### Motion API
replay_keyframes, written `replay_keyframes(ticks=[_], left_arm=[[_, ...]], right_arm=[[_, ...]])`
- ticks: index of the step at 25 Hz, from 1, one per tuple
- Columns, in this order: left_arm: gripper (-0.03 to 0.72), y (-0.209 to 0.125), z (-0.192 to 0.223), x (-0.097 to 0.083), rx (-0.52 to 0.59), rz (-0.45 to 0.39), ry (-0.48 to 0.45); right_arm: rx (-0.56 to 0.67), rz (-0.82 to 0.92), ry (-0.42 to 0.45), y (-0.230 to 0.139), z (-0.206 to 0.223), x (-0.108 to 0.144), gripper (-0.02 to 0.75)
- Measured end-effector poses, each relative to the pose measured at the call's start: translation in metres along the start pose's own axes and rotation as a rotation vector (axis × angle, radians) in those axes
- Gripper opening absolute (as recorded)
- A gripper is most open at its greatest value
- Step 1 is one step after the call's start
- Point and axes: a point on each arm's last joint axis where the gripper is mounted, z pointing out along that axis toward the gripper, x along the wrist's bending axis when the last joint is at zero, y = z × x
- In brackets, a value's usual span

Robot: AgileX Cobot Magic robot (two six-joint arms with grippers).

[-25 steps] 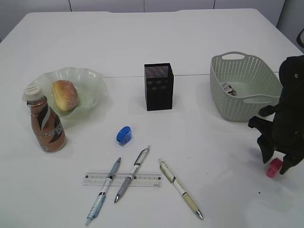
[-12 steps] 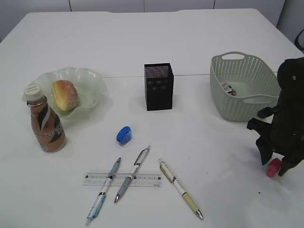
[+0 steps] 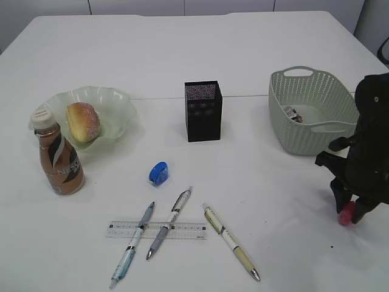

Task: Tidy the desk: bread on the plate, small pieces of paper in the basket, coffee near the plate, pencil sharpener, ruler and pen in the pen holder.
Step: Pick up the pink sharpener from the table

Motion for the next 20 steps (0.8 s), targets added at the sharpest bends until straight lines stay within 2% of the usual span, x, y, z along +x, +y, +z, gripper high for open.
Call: replay_keyframes(ticks=[6, 10, 20], left_arm=[[0.34, 0.0, 0.0, 0.0, 0.0, 0.0, 0.0], [0.337, 0.0, 0.0, 0.0, 0.0, 0.0, 0.0], [0.33, 0.0, 0.0, 0.0, 0.0, 0.0, 0.0]], right_arm=[[0.026, -0.058, 0.017, -0.002, -0.001, 0.002, 0.19], [0.053, -0.175, 0.015, -0.004, -0.002, 0.002, 0.189], [0.091, -0.675, 0.026, 0.0, -0.034, 0.018, 0.189]])
